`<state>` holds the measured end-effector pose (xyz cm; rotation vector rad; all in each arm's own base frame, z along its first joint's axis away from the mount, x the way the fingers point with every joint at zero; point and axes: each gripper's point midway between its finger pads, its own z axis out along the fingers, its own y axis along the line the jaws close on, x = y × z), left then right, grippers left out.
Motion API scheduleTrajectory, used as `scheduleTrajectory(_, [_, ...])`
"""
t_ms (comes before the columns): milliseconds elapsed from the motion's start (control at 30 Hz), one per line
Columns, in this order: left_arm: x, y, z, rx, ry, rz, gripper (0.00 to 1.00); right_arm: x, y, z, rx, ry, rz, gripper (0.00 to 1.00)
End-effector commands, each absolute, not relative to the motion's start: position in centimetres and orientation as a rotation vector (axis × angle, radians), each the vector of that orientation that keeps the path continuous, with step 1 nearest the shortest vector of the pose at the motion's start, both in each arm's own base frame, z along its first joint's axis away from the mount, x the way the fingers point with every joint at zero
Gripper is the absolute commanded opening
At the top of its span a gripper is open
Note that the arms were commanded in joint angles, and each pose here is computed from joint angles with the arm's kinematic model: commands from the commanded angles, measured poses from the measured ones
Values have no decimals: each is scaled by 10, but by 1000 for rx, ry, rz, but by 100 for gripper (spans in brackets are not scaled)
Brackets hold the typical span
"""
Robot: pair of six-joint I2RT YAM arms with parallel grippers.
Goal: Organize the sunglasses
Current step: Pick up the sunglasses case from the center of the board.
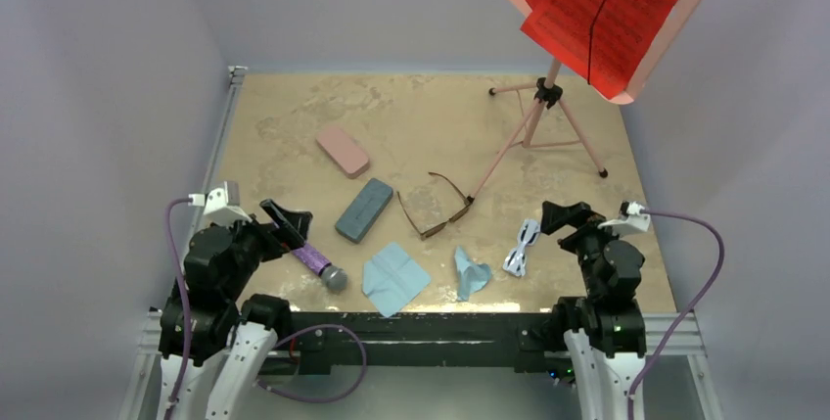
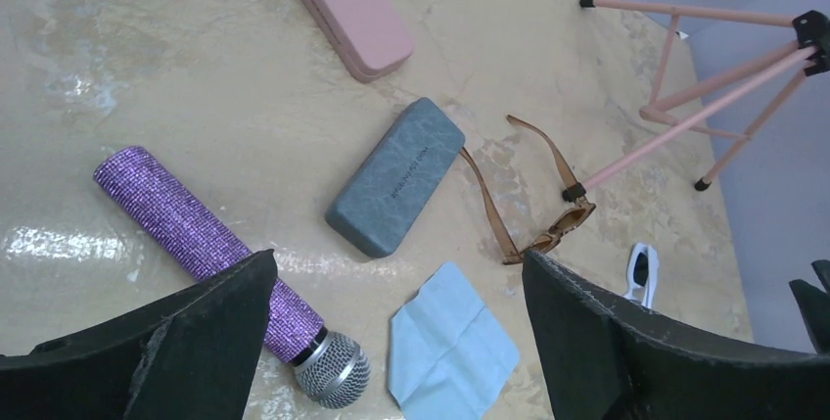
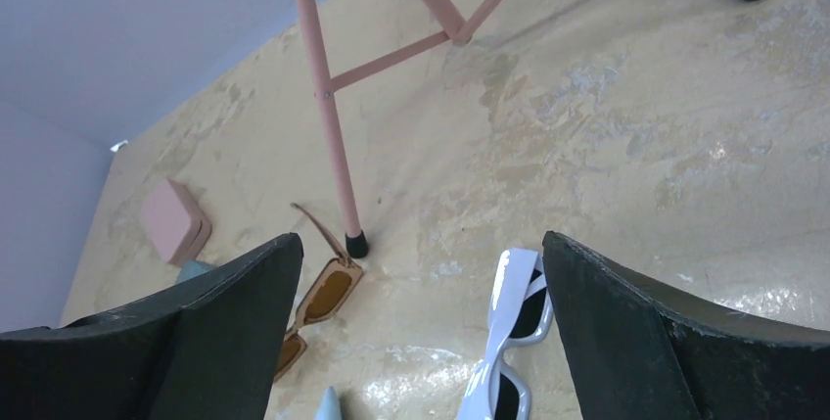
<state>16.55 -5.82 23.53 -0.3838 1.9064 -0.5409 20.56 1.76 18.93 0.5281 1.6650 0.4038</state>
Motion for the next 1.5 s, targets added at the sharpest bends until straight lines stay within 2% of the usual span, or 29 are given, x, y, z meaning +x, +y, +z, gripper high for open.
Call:
scheduleTrajectory(0, [160,-46,234,-453,1910,-487,100,208,30,197,479,1691,465,99])
scheduleTrajectory(267, [162,-55,232,-457,1952,-530,100,201,74,235,229,1738,658,99])
scheduleTrajectory(500, [173,-76,254,-454,1926,-675,100,191,54,289,350,1721,569,99])
scheduleTrajectory(700, [197,-104,274,-352,1870,-834,100,204,75,324,343,1812,701,99])
scheduleTrajectory(933, [228,-120,224,-349,2045,-839,100,220,103,303,298,1732,935,99])
scheduleTrajectory(1167, [274,-109,160,-383,2188,-637,100,221,125,235,225,1819,953,99])
scheduleTrajectory(1300, [292,-126,128,-225,2275,-659,100,216,147,203,144,1854,1020,99])
scheduleTrajectory(1467, [298,-146,115,-93,2319,-720,100,222,153,160,101,1779,1044,99])
